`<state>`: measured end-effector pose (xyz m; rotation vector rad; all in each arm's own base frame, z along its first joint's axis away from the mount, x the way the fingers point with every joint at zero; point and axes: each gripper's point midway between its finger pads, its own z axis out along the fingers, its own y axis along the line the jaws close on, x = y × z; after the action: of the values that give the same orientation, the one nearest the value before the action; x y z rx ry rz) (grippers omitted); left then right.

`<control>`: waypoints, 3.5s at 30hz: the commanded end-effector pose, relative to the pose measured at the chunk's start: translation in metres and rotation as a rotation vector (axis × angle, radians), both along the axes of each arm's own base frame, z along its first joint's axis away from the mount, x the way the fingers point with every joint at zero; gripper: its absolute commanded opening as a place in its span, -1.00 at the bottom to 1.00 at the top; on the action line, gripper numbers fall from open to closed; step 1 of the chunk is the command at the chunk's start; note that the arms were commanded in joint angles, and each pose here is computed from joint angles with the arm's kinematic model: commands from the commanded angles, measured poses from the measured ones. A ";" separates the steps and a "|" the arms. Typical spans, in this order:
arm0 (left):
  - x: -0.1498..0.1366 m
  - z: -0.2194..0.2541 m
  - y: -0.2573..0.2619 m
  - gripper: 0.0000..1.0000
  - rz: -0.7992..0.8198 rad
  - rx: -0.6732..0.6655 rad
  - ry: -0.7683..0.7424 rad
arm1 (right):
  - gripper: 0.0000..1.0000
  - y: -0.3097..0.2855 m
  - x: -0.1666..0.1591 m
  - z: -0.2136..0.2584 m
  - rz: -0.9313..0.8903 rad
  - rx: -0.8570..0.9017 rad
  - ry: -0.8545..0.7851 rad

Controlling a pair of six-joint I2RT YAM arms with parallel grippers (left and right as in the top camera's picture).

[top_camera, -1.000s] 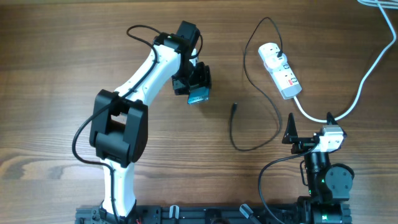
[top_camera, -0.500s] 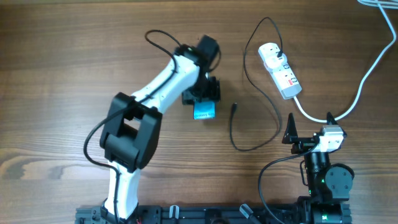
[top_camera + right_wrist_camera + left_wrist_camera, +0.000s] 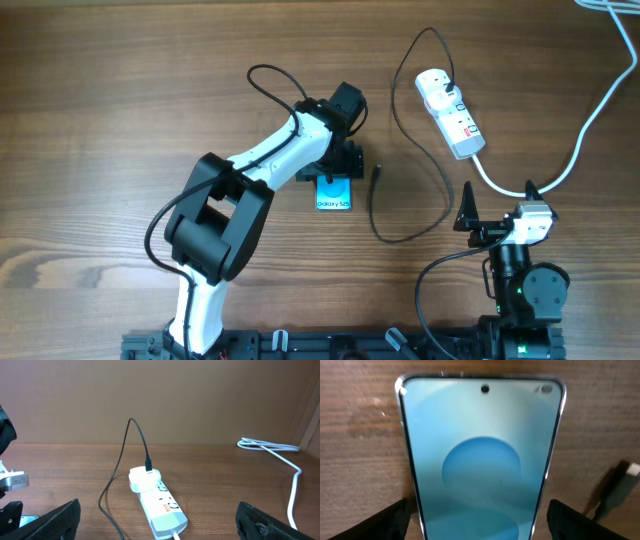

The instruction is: Plug charger to phone and switch on socket

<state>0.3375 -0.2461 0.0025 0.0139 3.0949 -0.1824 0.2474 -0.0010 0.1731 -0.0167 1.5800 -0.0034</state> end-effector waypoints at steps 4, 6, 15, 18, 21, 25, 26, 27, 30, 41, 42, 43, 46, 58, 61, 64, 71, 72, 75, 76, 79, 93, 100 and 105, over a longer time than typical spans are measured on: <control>-0.001 -0.007 0.010 0.86 0.013 0.052 -0.013 | 0.99 -0.002 0.000 0.001 -0.012 -0.011 -0.007; -0.001 -0.008 0.011 0.88 0.024 0.060 -0.015 | 0.99 -0.002 0.000 0.001 -0.012 -0.011 -0.007; -0.021 -0.022 0.007 0.89 -0.005 0.091 0.002 | 0.99 -0.002 0.000 0.001 -0.011 -0.011 -0.007; -0.024 -0.026 0.006 0.86 -0.013 0.098 0.009 | 0.99 -0.002 0.000 0.001 -0.011 -0.011 -0.007; -0.028 -0.033 0.006 0.68 -0.006 0.108 0.025 | 0.99 -0.002 0.000 0.001 -0.011 -0.011 -0.007; -0.033 -0.040 0.005 0.57 0.004 0.108 0.057 | 0.99 -0.002 0.000 0.001 -0.012 -0.011 -0.007; -0.035 -0.041 0.007 0.55 0.005 0.113 0.063 | 0.99 -0.002 0.000 0.001 -0.012 -0.011 -0.007; -0.036 -0.041 0.007 0.53 0.007 0.116 0.068 | 0.99 -0.002 0.000 0.001 -0.012 -0.011 -0.007; -0.037 -0.041 0.009 0.49 0.007 0.122 0.074 | 0.99 -0.002 0.000 0.001 -0.012 -0.011 -0.007; -0.040 -0.040 0.009 0.93 -0.005 0.141 0.072 | 0.99 -0.002 0.000 0.001 -0.011 -0.011 -0.007; -0.041 -0.041 0.008 0.91 -0.008 0.143 0.072 | 1.00 -0.002 0.000 0.001 -0.011 -0.011 -0.007; -0.042 -0.042 0.008 0.91 -0.011 0.147 0.071 | 0.99 -0.002 0.000 0.001 -0.012 -0.011 -0.007; -0.042 -0.046 0.009 0.83 -0.004 0.154 0.077 | 0.99 -0.002 0.000 0.001 -0.012 -0.011 -0.007; -0.043 -0.046 0.012 0.45 0.011 0.166 0.085 | 0.99 -0.002 0.000 0.001 -0.012 -0.011 -0.007; -0.040 -0.038 0.018 0.47 0.026 0.180 0.105 | 0.99 -0.002 0.000 0.001 -0.012 -0.011 -0.007; -0.028 -0.020 0.024 0.44 0.058 0.183 0.114 | 0.99 -0.002 0.000 0.001 -0.011 -0.011 -0.007; -0.005 0.015 0.039 0.42 0.138 0.129 0.080 | 0.99 -0.002 0.000 0.001 -0.012 -0.011 -0.007; -0.002 0.024 0.040 0.42 0.151 0.098 0.075 | 1.00 -0.002 0.000 0.001 -0.012 -0.011 -0.007; 0.005 0.047 0.043 0.38 0.184 0.025 0.053 | 1.00 -0.002 0.000 0.001 -0.011 -0.011 -0.007; 0.007 0.053 0.046 0.37 0.193 0.016 0.041 | 1.00 -0.002 0.000 0.001 -0.011 -0.011 -0.007; 0.009 0.059 0.048 0.37 0.200 0.008 0.032 | 0.99 -0.002 0.000 0.001 -0.011 -0.011 -0.007; -0.008 0.105 0.007 0.38 0.143 -0.504 0.259 | 0.99 -0.002 0.000 0.001 -0.011 -0.011 -0.007; 0.002 0.158 0.001 0.37 0.163 -0.899 0.368 | 0.99 -0.002 0.000 0.001 -0.011 -0.011 -0.007; 0.010 0.209 0.008 0.36 0.166 -1.212 0.446 | 0.99 -0.002 0.000 0.001 -0.012 -0.011 -0.007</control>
<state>0.3467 -0.2349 0.1432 -0.4590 3.0120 -1.6980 0.2474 -0.0010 0.1731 -0.0167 1.5800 -0.0040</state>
